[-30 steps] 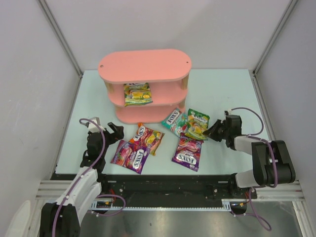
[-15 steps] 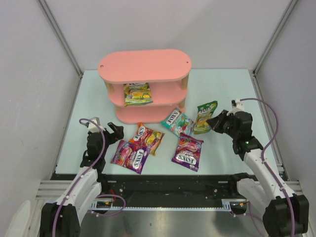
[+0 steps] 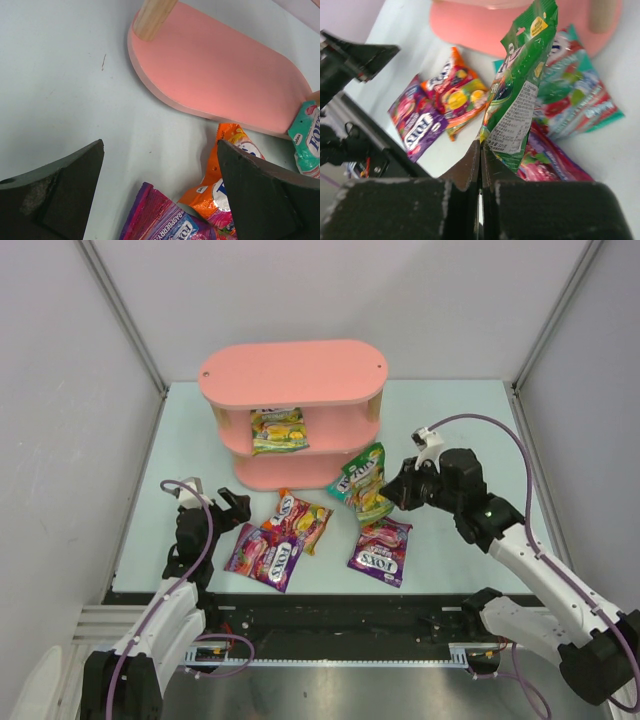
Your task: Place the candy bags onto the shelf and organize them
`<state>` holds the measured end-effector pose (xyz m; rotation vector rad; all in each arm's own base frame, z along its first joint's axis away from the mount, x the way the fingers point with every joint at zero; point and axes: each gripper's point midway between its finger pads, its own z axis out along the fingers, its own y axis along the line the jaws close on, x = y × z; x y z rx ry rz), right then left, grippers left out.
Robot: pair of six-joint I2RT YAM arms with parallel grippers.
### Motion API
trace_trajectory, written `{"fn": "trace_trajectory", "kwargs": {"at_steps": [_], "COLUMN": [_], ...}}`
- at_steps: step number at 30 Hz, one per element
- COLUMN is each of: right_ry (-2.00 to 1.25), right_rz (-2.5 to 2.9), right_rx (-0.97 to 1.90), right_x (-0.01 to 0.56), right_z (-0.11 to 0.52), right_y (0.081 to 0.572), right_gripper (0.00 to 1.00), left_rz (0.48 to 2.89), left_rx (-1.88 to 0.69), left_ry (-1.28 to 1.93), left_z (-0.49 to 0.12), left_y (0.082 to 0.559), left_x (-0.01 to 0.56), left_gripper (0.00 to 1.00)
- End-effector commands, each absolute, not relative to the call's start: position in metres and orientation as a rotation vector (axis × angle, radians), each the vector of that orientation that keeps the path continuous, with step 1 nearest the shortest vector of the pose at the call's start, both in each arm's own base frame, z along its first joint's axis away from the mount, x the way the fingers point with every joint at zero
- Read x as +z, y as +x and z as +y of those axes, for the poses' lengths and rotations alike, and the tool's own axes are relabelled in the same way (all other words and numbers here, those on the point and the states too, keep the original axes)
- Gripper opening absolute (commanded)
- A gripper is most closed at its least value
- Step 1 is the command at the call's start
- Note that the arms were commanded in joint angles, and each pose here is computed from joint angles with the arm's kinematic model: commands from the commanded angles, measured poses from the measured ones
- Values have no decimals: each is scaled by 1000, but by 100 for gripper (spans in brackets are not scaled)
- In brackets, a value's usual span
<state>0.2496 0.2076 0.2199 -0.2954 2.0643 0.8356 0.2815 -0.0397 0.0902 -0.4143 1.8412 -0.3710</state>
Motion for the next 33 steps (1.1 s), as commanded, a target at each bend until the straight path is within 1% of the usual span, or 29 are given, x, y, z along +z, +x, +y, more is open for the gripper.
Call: {"fn": "trace_trajectory", "kwargs": {"at_steps": [1, 7, 16, 25, 28, 33], "right_ry": [-454, -480, -453, -302, -283, -255], "right_rz": [1888, 1749, 1594, 1560, 1535, 1553], "right_rx": [953, 1091, 1194, 1203, 1230, 1247], "right_x": [280, 320, 369, 372, 379, 372], "right_z": [233, 252, 270, 262, 264, 272], "right_y": [236, 237, 261, 316, 329, 350], "right_gripper": [0, 0, 0, 0, 0, 0], "left_rz": [1796, 1801, 1801, 1804, 1803, 1803], "left_rx": [-388, -388, -388, -387, -386, -387], "left_ry": [-420, -420, -420, -423, -424, -423], "left_z": [-39, -40, -39, -39, -39, -39], "left_y": [287, 288, 288, 288, 288, 288], "left_x": [104, 103, 103, 102, 103, 102], "left_gripper": [100, 100, 100, 100, 100, 100]}}
